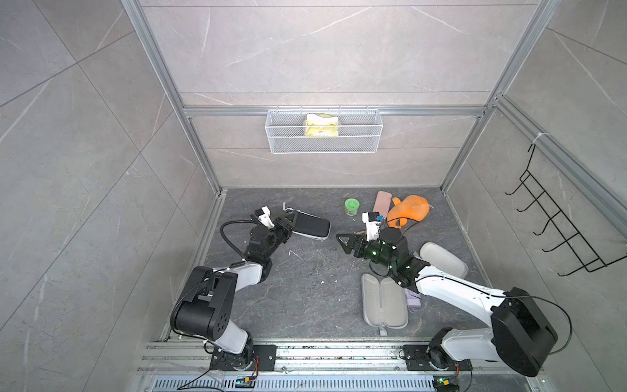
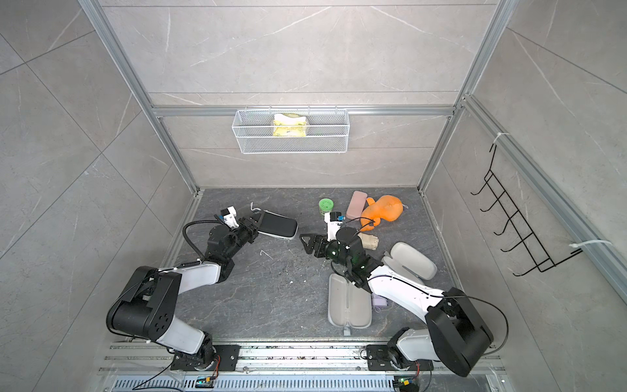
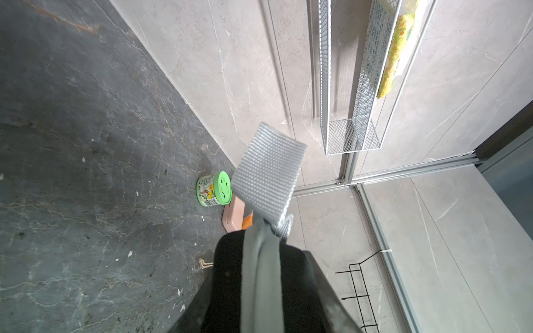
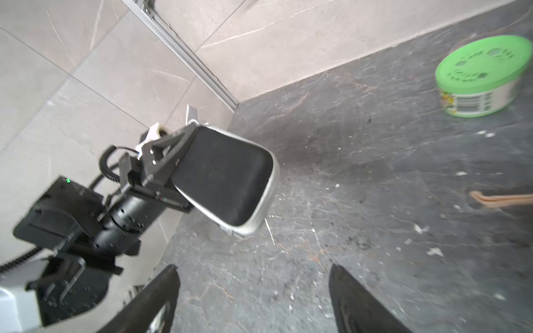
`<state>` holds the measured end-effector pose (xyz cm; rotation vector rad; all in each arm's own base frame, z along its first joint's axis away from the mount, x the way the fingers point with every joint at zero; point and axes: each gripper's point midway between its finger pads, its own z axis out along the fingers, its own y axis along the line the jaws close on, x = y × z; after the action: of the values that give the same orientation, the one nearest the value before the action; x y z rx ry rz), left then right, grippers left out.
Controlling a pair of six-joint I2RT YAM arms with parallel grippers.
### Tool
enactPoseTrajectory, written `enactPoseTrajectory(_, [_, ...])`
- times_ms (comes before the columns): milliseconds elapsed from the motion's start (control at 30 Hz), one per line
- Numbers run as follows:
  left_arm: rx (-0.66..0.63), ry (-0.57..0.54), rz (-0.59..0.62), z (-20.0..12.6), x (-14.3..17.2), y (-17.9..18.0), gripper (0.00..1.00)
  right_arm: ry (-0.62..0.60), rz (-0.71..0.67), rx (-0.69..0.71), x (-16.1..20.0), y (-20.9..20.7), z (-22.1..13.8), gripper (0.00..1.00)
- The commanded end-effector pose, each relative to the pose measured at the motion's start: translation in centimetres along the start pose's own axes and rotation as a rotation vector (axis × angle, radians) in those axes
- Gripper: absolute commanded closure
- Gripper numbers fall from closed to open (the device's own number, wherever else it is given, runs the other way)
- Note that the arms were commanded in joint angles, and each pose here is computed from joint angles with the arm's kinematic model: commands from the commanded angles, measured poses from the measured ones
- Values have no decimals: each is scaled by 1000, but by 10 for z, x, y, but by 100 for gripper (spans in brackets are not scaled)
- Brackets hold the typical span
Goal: Put umbrellas into zippered umbrella sleeves
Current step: Zip the zipper on the umbrella sleeve, then adjust the umbrella sleeve.
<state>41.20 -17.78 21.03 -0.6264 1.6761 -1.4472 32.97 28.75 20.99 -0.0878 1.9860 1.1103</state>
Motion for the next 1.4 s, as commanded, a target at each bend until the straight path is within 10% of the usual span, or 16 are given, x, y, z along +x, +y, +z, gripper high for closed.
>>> enactPoseTrajectory(0, [198, -36, -8, 4, -1, -58, 100, -5, 97, -135, -11, 25, 15, 16])
enactPoseTrajectory(367, [259, -13, -24, 7, 17, -85, 98, -29, 155, -266, -32, 39, 51, 23])
enactPoseTrajectory(533, [220, 22, -9, 13, 22, -78, 94, -61, 177, -314, -48, 43, 53, 44])
enactPoseTrajectory(667, [204, 120, -1, 21, 36, -77, 76, -52, 199, -351, -59, 40, 55, 74])
enactPoseTrajectory(900, [210, 286, 129, 17, 45, -96, 48, -21, 134, -388, -74, 46, 48, 91])
enactPoseTrajectory(1100, [220, 274, 133, 20, 32, -99, 91, -8, 165, -426, -76, 46, 54, 96])
enactPoseTrajectory(1367, [231, 235, 87, 24, 19, -92, 96, 7, 180, -403, -70, 40, 51, 95])
